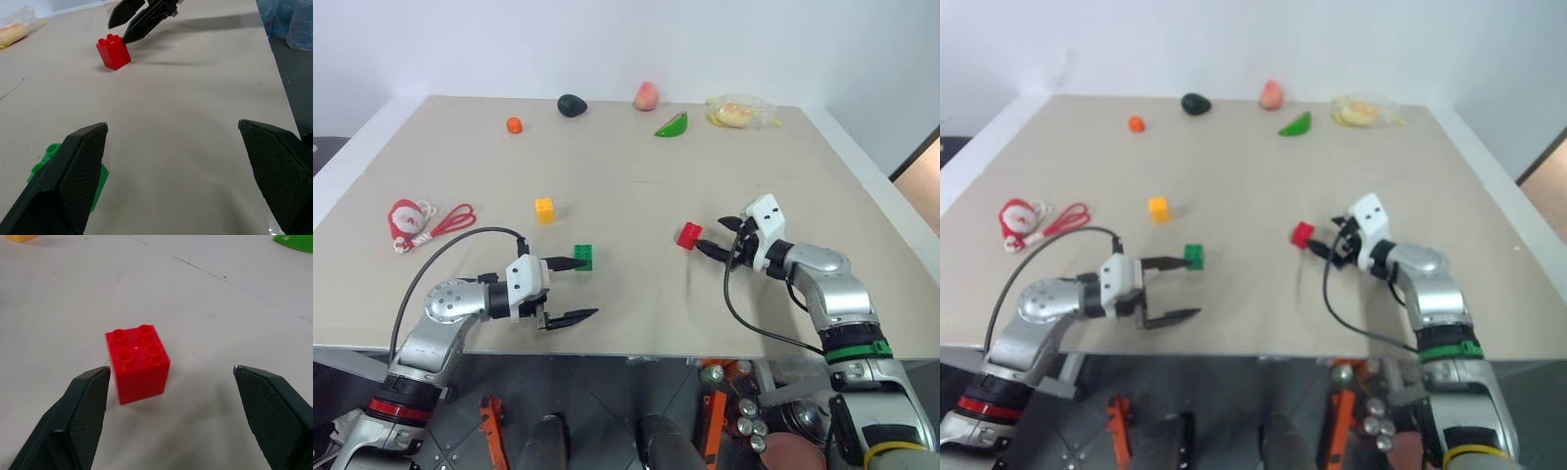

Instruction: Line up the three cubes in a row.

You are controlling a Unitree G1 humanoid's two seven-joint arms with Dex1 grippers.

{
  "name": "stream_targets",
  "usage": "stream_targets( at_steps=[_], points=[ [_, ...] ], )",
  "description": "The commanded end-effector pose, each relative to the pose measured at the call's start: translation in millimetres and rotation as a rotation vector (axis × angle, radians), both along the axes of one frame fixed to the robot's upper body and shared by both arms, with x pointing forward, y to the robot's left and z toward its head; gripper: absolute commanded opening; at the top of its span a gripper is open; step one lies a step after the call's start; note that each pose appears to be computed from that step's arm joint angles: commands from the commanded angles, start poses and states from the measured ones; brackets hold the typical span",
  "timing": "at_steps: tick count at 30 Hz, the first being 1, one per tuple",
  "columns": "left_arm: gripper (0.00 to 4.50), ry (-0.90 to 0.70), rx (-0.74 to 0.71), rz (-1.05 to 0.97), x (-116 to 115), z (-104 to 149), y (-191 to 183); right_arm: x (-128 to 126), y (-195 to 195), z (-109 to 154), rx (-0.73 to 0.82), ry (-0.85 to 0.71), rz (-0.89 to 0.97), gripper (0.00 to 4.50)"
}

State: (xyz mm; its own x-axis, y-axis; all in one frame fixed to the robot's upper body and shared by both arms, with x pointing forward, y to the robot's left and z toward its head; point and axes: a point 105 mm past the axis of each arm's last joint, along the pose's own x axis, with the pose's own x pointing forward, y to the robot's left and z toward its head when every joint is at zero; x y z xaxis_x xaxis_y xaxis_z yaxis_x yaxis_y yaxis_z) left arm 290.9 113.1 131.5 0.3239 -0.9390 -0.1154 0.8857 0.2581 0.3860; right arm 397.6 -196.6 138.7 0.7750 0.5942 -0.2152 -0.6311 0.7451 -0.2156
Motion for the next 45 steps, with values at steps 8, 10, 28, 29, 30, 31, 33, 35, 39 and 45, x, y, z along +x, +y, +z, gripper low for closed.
stream_targets(
  at_steps=[8, 10, 28, 29, 30, 31, 33, 35, 39, 45],
  points=[
    [4.42, -0.028, -0.053, -0.007, -8, 9, -1, 8, 19, -5, -0.017, 0.024, 0.107, 4.18],
    [4.42, -0.028, -0.055, -0.005, -8, 9, -1, 9, 21, -7, -0.018, 0.026, 0.114, 4.18],
    [4.50, 0.005, -0.107, 0.025, -13, 8, 25, 13, 25, -6, -0.010, 0.045, 0.157, 1.24],
    [4.50, 0.008, -0.109, 0.023, -13, 8, 27, 10, 26, -4, -0.004, 0.047, 0.184, 1.24],
    [4.50, 0.008, -0.112, 0.025, -12, 8, 30, 6, 30, -1, 0.006, 0.048, 0.228, 1.24],
    [4.50, 0.010, -0.117, 0.027, -11, 9, 32, 1, 34, 2, 0.017, 0.052, 0.274, 1.24],
    [4.50, 0.034, -0.130, 0.026, -10, 10, 37, -12, 43, 10, 0.033, 0.067, 0.390, 1.24],
    [4.50, 0.079, -0.150, 0.020, -10, 11, 40, -24, 50, 17, 0.038, 0.087, 0.492, 1.24],
    [4.50, 0.141, -0.134, -0.018, -16, 10, 45, -36, 63, 22, 0.002, 0.119, 0.628, 1.24],
    [4.50, 0.097, -0.108, -0.030, -24, 14, 49, -38, 71, 7, -0.105, 0.162, 0.720, 1.24]
  ],
)
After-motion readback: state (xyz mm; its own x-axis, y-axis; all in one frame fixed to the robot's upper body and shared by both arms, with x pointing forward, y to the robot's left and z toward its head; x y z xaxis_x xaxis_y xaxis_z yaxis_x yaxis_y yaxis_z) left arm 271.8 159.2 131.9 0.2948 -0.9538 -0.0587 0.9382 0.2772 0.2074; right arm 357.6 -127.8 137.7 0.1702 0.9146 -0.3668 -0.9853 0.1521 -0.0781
